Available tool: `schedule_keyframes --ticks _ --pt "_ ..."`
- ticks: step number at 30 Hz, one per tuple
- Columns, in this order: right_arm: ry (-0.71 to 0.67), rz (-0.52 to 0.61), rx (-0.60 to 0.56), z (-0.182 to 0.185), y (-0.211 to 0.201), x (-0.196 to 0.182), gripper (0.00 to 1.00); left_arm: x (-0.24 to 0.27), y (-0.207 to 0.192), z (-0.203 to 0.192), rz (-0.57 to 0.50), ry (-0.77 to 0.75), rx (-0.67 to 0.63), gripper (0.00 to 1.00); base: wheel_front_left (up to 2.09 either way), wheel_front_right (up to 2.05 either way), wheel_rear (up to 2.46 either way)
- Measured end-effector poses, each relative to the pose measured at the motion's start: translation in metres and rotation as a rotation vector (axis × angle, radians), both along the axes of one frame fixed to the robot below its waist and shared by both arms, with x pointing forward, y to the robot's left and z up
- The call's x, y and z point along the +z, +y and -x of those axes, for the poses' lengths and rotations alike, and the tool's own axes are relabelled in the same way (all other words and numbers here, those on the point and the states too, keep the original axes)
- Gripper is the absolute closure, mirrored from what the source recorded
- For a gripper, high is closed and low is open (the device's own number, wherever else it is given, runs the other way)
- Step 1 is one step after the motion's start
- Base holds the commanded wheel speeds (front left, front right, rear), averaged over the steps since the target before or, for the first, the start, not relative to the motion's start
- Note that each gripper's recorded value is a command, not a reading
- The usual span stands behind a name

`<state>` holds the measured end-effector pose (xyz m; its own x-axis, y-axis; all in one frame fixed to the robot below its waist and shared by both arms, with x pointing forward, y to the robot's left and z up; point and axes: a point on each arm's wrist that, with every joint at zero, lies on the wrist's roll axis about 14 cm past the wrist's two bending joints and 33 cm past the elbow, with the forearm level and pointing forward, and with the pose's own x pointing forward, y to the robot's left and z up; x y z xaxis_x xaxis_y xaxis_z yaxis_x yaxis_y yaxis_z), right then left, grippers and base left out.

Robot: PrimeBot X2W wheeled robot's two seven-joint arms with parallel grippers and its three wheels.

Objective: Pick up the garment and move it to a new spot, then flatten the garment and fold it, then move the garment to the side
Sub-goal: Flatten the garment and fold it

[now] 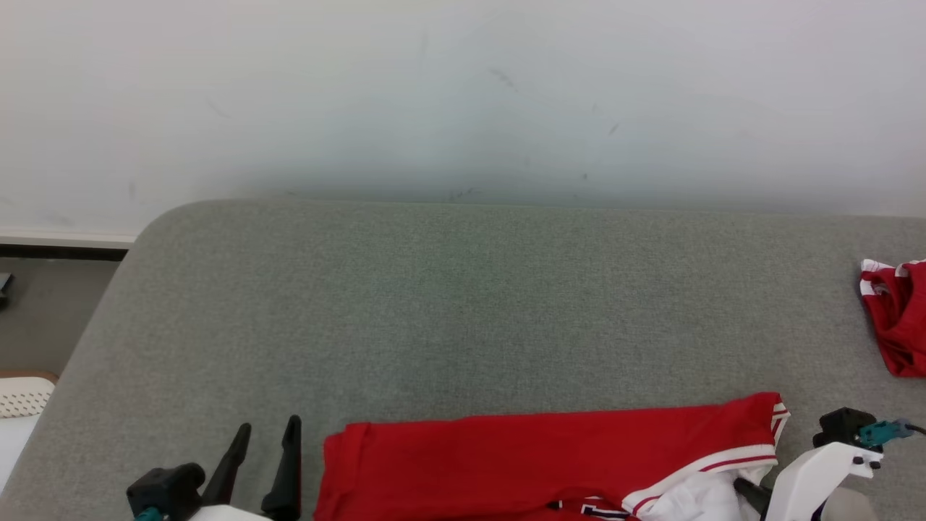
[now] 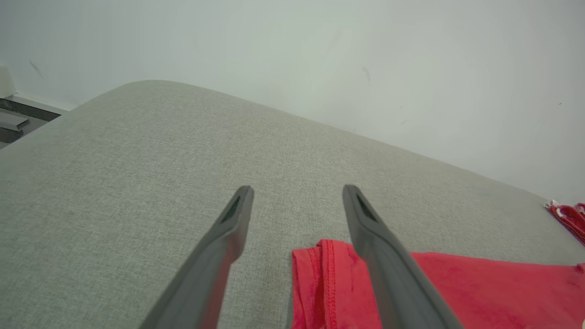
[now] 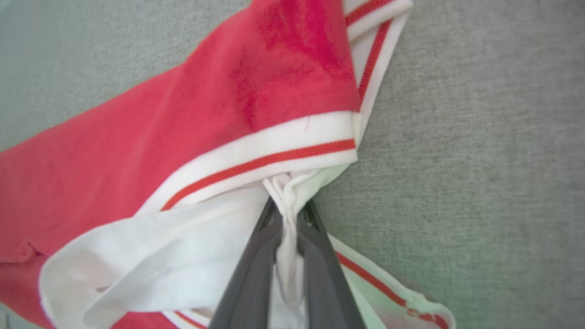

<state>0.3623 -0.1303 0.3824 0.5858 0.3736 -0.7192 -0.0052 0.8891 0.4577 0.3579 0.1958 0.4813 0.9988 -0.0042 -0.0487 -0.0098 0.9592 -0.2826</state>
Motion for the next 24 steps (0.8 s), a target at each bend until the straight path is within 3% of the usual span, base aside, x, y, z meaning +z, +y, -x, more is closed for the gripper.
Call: schedule_keyframes --ticks 14,17,24 --pt "-0.075 0.155 -0.165 -0.003 -0.116 0.049 1.0 -0.003 -0.016 -0.009 0.008 0.002 -0.052 0.0 0.0 0.0 0.0" --pt "-0.111 0.135 -0.163 -0.005 -0.109 0.06 1.0 -0.005 -0.016 -0.009 0.008 0.007 -0.052 0.0 0.0 0.0 0.0" --pt "-0.2 -0.054 -0.043 -0.002 -0.039 0.086 1.0 -0.006 -0.008 -0.002 0.007 0.012 -0.031 0.0 0.0 0.0 0.0"
